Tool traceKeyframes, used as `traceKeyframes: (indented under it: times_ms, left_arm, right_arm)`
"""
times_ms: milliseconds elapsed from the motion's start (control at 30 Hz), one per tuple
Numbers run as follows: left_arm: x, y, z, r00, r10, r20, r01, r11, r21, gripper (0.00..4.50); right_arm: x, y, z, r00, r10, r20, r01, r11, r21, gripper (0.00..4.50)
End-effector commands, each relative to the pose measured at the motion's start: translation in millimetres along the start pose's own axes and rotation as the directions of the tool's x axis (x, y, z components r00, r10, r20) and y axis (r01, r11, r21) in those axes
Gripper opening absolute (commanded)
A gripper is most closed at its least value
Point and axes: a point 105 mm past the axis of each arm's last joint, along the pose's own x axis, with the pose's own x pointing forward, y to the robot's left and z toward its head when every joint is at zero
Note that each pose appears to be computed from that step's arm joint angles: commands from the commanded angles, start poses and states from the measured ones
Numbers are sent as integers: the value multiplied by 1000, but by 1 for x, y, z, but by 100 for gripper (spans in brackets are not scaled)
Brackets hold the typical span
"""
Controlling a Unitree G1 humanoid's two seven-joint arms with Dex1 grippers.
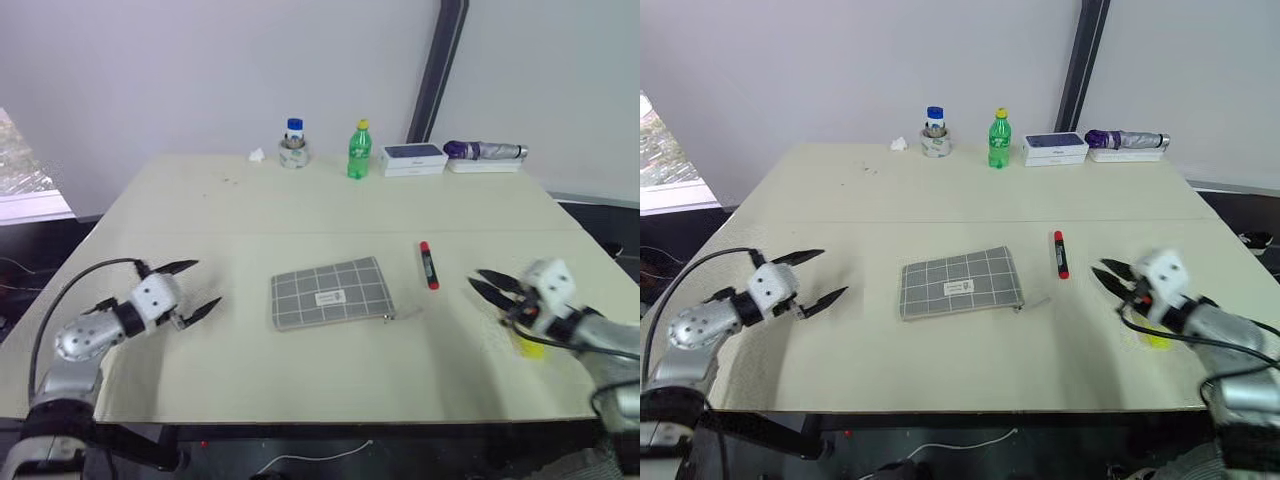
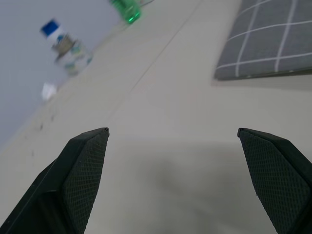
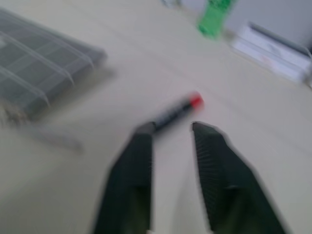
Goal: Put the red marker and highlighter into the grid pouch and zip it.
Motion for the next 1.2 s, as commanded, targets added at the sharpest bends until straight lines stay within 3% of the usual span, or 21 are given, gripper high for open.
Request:
traceKeyframes:
  times_ms: [33, 333, 867, 1200]
  left_arm:
    - [15, -8, 7, 994, -106, 18, 102, 982, 158, 450]
    - [38, -50, 15, 936, -349, 46, 302, 863, 406, 450]
    - [79, -95, 29, 876, -473, 96, 359, 771, 525, 450]
    - [96, -109, 46, 849, -500, 168, 346, 768, 538, 450]
  right_arm:
    - [27, 9, 5, 1000, 4, -12, -5, 995, -101, 2]
    - [67, 38, -12, 997, 3, -73, -19, 978, -210, 2]
    - [80, 58, -26, 992, 38, -121, -71, 956, -284, 2]
    - [80, 60, -26, 993, 43, -114, -74, 956, -285, 2]
